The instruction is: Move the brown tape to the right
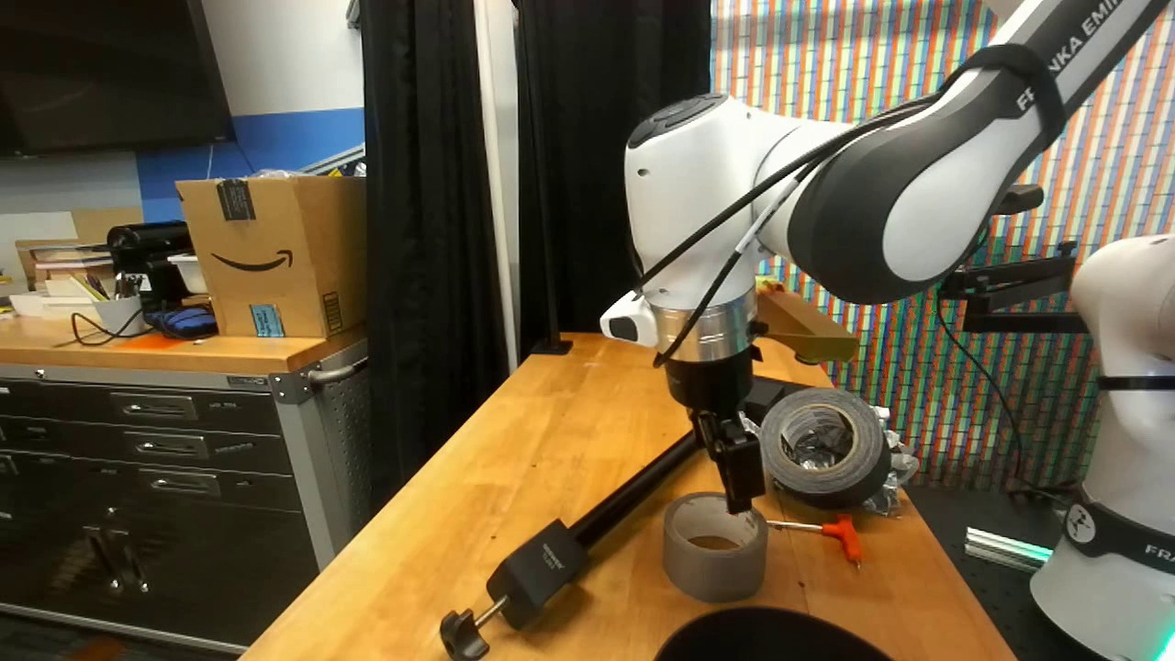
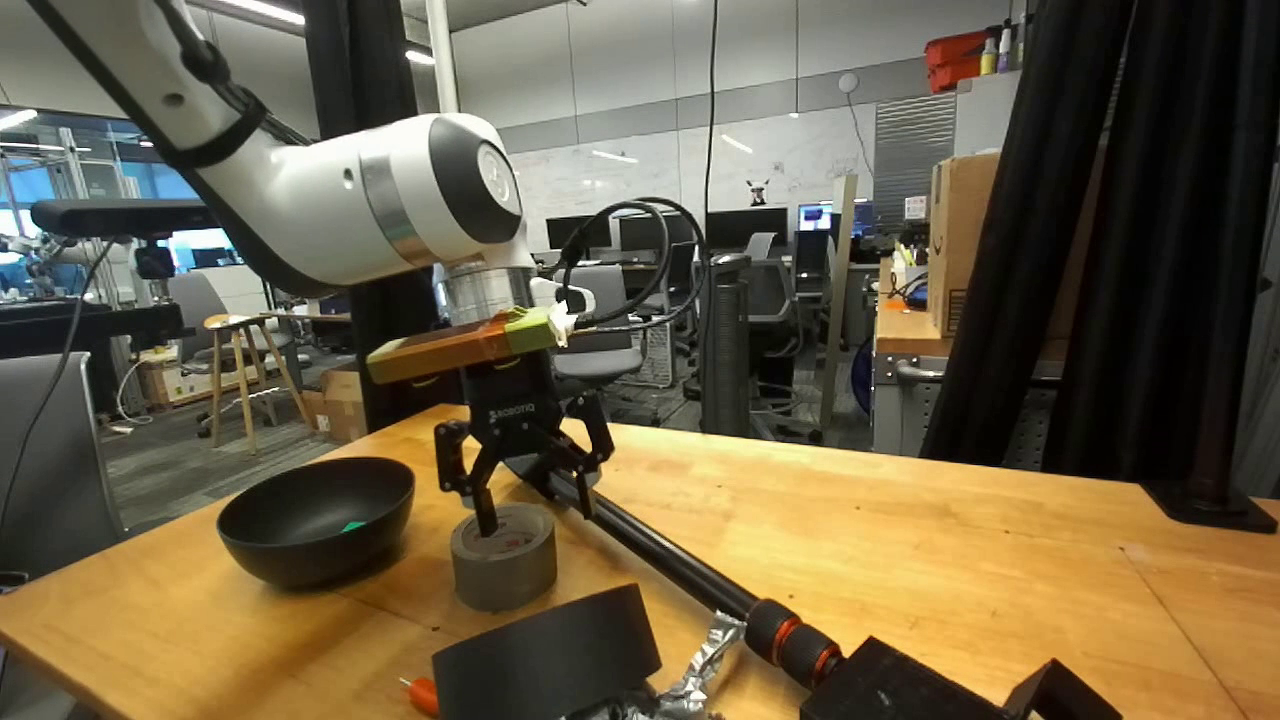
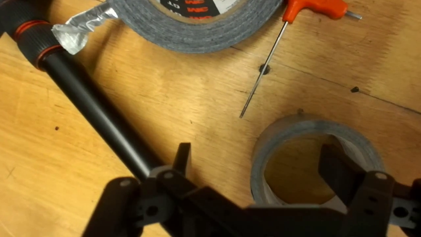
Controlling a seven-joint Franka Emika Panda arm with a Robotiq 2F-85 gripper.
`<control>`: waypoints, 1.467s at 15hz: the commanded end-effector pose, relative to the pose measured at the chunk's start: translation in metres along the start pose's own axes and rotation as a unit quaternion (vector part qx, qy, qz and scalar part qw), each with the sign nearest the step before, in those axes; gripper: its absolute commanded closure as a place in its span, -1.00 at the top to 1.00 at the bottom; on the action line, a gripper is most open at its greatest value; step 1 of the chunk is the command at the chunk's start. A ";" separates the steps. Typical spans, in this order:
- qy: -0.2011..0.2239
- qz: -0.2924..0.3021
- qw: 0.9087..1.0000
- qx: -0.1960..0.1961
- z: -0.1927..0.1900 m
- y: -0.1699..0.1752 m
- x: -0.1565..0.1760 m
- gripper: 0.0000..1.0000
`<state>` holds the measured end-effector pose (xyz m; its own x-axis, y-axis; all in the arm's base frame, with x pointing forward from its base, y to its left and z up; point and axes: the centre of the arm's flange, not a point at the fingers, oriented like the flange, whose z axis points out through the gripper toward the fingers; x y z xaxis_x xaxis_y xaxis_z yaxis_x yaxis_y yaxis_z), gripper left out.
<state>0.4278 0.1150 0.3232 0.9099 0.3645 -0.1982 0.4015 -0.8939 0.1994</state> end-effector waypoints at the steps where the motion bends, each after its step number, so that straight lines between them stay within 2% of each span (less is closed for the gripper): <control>1: 0.004 -0.004 1.000 0.006 0.003 -0.004 0.008 1.00; 10: -0.012 -0.010 1.000 0.016 0.020 -0.004 0.010 1.00; 11: -0.013 -0.011 1.000 0.016 0.021 -0.004 0.010 0.80; 12: -0.014 -0.012 1.000 0.016 0.021 -0.004 0.010 0.49; 19: -0.017 -0.012 1.000 0.015 0.023 -0.003 0.008 -0.61; 22: -0.018 -0.011 1.000 0.014 0.023 -0.001 0.006 -0.98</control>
<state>0.4284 0.1149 0.2971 0.8974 0.3670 -0.2448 0.4139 -0.8924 0.1796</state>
